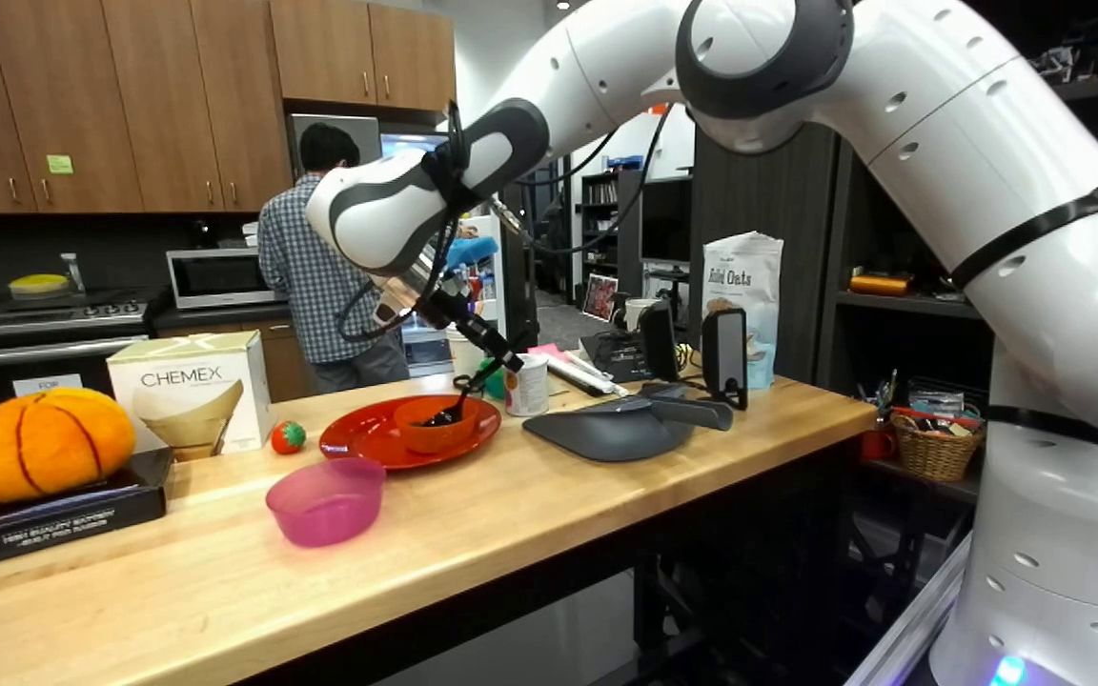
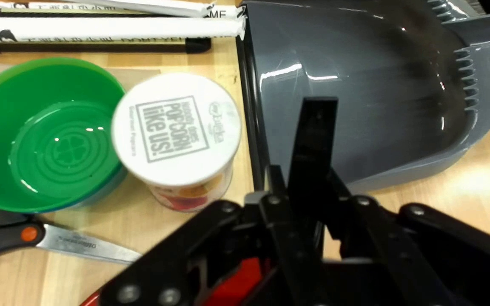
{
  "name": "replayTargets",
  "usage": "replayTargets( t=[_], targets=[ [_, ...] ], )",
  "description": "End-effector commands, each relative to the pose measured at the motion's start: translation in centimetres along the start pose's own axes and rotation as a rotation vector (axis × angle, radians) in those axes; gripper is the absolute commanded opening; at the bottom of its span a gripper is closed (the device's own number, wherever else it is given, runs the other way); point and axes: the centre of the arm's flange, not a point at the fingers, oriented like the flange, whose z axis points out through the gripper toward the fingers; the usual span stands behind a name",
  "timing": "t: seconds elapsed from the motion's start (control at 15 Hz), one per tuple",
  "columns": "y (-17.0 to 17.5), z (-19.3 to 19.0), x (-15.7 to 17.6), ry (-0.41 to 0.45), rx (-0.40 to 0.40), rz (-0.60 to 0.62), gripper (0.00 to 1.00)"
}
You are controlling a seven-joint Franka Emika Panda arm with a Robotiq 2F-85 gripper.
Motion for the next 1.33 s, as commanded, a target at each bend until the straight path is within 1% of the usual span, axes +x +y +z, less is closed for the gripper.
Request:
replayTargets(
  t=[0.0, 0.27, 0.53, 0.93, 1.27],
  targets=[
    [0.5, -0.9, 0.2, 0.029, -0.031, -0.017, 0.06],
    [1.6, -1.2, -0.3, 0.044, -0.080, 0.017, 0.06],
    [3.1, -0.6, -1.5, 0.030, -0.113, 0.052, 0.06],
    [3.9, 1.0, -2.8, -0.002, -0.101, 0.067, 0.06],
    [3.3, 0.8, -2.8, -0.009, -0.082, 0.051, 0.06]
  ],
)
